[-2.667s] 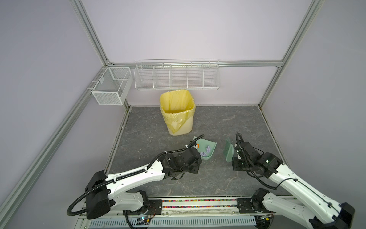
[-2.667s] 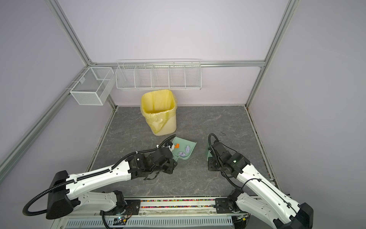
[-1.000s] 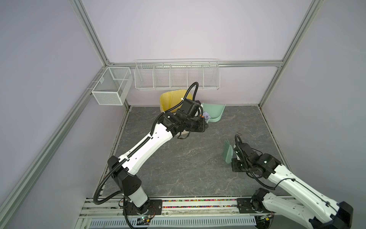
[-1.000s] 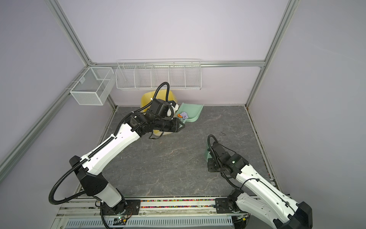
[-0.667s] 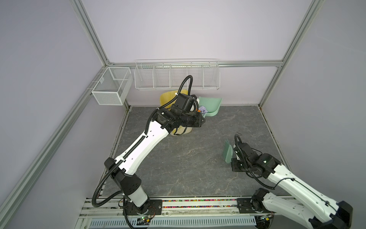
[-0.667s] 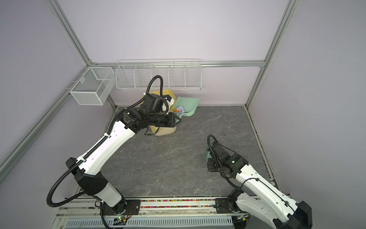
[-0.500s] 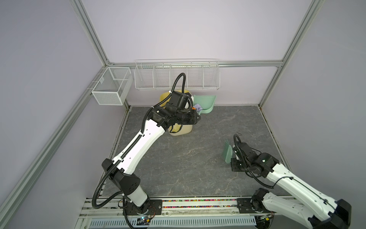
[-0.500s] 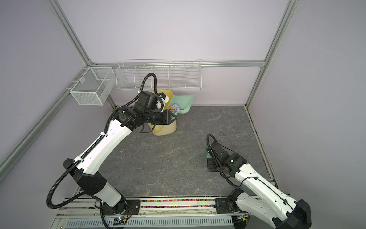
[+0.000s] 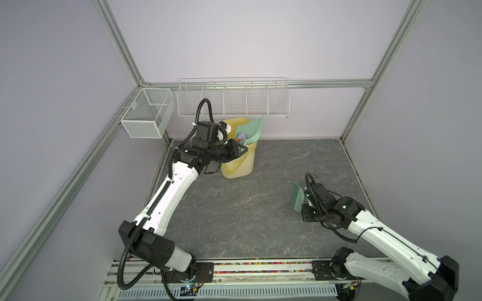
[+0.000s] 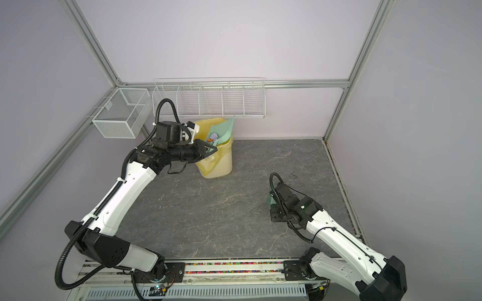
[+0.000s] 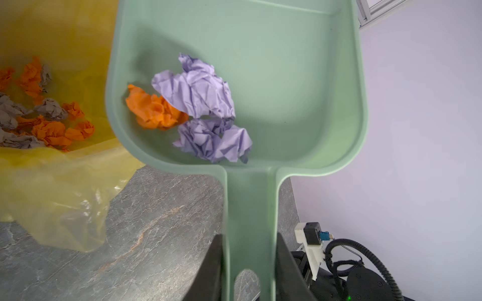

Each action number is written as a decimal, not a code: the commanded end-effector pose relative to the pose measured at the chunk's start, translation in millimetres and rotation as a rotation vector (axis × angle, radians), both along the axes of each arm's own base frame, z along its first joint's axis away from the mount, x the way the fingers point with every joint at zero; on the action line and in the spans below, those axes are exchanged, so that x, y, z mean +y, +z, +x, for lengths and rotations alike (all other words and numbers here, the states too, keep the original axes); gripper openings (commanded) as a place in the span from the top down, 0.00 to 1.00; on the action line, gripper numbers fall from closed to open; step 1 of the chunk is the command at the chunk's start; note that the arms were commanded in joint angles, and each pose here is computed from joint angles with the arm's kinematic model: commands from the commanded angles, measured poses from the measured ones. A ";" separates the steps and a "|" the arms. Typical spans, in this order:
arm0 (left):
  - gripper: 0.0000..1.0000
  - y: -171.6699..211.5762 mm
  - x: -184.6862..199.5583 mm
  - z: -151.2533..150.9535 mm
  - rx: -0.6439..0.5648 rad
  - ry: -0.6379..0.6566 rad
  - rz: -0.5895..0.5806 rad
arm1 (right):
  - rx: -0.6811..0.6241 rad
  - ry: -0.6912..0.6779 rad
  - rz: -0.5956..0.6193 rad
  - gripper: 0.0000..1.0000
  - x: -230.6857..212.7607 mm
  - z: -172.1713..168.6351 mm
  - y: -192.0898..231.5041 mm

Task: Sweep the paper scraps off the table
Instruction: 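Tilt the dustpan over the bin with the left gripper to empty it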

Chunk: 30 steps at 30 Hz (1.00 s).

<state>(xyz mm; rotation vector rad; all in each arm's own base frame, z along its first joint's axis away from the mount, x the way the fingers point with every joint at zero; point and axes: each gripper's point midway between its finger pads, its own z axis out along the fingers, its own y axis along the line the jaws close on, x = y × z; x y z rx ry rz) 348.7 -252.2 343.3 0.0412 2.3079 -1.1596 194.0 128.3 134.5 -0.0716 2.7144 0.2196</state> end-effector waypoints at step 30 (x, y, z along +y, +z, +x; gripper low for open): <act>1.00 34.3 29.9 18.2 0.120 -0.065 -0.647 | -0.016 0.027 0.048 0.93 19.9 10.5 13.9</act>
